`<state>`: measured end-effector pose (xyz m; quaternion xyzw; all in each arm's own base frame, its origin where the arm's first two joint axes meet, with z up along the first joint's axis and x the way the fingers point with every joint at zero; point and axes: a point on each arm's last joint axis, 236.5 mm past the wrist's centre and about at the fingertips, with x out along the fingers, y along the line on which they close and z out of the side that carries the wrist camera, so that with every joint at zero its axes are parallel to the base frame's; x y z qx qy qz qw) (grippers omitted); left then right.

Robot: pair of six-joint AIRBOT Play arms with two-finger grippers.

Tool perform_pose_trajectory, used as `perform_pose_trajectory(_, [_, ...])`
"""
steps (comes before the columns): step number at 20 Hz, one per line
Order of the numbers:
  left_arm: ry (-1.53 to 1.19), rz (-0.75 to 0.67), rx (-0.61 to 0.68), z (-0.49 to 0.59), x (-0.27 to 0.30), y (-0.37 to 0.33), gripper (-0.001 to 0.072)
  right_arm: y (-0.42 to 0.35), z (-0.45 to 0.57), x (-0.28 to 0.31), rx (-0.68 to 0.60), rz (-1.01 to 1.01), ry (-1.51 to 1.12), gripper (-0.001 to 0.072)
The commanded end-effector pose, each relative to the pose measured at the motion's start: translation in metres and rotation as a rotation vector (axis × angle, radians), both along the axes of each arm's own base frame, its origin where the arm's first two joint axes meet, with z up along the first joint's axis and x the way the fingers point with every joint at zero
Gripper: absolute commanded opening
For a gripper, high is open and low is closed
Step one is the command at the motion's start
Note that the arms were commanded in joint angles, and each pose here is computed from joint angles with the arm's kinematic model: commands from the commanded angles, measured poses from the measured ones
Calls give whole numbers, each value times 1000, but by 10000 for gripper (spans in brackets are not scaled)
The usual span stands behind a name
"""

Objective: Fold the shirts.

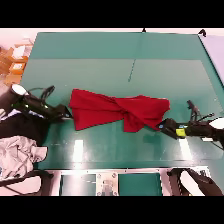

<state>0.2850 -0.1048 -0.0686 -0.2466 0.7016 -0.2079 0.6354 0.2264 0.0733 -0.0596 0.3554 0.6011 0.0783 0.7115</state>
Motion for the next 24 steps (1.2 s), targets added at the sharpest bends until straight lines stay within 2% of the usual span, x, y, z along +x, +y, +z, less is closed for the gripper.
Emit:
perform_pose_trajectory(1, [8, 35, -21, -26, -17, -24, 655, 34, -21, -1, 42, 8, 4, 534])
perform_pose_trajectory(4, [-73, 10, 37, -39, -7, -42, 654, 57, -35, 8, 48, 24, 9, 534])
perform_pose_trajectory(5, [-88, 23, 40, -40, -2, -48, 555, 64, -39, 10, 46, 34, 13, 534])
perform_pose_trajectory(7, [-87, 11, 22, -37, -5, -56, 268, 75, -46, 15, 38, 56, 17, 534])
perform_pose_trajectory(8, [-84, -16, 11, -36, -9, -58, 76, 79, -47, 19, 31, 66, 13, 534])
perform_pose_trajectory(9, [-79, -39, 3, -35, -13, -59, 24, 84, -48, 24, 23, 81, 7, 534])
perform_pose_trajectory(12, [-73, -62, 13, -36, -17, -57, 23, 94, -50, 43, 6, 104, -10, 528])
perform_pose_trajectory(13, [-76, -63, 18, -37, -17, -56, 23, 99, -51, 48, 6, 116, -10, 442])
perform_pose_trajectory(15, [-83, -74, 41, -40, -17, -51, 23, 110, -47, 54, 10, 167, -28, 86])
perform_pose_trajectory(16, [-86, -83, 55, -42, -17, -48, 23, 118, -41, 52, 23, 208, -40, 20])
perform_pose_trajectory(18, [-73, -107, 116, -47, -20, -36, 22, 135, -8, 44, 96, 305, -38, 18])
perform_pose_trajectory(20, [-47, -172, 209, -48, -25, -15, 22, 137, 57, 59, 152, 352, -155, 17])
perform_pose_trajectory(22, [-18, -236, 295, -45, -29, 6, 23, 109, 155, 101, 137, 284, -406, 18])
perform_pose_trajectory(24, [-1, -286, 352, -41, -32, 21, 22, 56, 257, 137, 60, 151, -674, 18])
